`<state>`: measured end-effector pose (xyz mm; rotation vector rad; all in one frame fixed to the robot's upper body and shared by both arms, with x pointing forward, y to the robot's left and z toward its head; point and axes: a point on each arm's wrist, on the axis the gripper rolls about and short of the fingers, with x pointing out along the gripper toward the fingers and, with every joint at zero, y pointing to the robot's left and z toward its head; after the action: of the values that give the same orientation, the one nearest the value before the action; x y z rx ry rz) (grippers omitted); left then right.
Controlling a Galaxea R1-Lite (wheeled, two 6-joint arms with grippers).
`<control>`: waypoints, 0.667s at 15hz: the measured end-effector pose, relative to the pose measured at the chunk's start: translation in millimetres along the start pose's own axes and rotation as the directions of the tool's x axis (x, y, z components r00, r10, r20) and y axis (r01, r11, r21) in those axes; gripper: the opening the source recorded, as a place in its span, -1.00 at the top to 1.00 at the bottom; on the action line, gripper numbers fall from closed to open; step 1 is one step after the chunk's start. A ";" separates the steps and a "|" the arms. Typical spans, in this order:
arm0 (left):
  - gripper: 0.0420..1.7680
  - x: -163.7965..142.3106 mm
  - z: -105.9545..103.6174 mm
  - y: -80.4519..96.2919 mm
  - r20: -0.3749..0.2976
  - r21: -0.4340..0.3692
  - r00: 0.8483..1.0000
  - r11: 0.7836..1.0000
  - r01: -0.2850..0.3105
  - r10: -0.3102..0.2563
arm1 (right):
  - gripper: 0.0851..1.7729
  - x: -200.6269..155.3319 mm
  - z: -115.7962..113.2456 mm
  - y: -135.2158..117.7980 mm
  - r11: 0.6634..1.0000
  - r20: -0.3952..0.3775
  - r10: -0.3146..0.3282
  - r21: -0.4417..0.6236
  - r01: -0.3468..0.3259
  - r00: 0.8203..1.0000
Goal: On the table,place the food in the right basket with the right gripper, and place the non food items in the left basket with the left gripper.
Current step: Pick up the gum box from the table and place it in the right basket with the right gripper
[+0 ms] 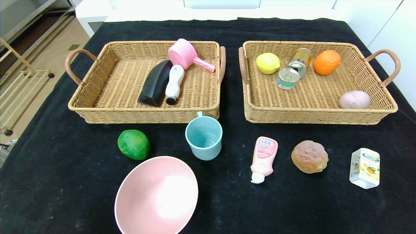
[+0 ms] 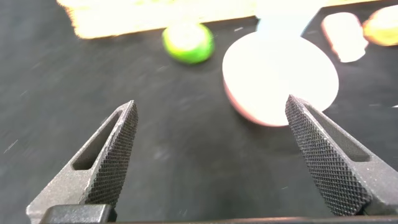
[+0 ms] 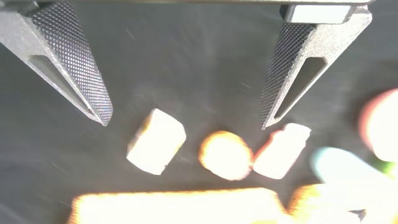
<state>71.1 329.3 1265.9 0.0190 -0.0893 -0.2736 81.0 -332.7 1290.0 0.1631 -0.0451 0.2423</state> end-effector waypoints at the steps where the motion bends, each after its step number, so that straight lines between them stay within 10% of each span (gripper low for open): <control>1: -0.94 5.2 9.3 1.6 -0.011 -0.004 0.999 0.999 0.033 -0.033 | -0.93 8.6 10.2 0.5 1.000 -0.002 0.024 0.000 -0.024 1.000; 10: -0.94 92.2 73.7 2.5 -0.156 -0.051 0.935 0.948 0.314 -0.318 | -0.93 120.7 58.3 5.5 0.973 -0.075 0.229 0.023 -0.228 0.970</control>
<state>153.4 306.2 1347.2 0.0308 0.0812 -0.5949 195.3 -308.7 1356.0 0.1624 0.0147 0.4792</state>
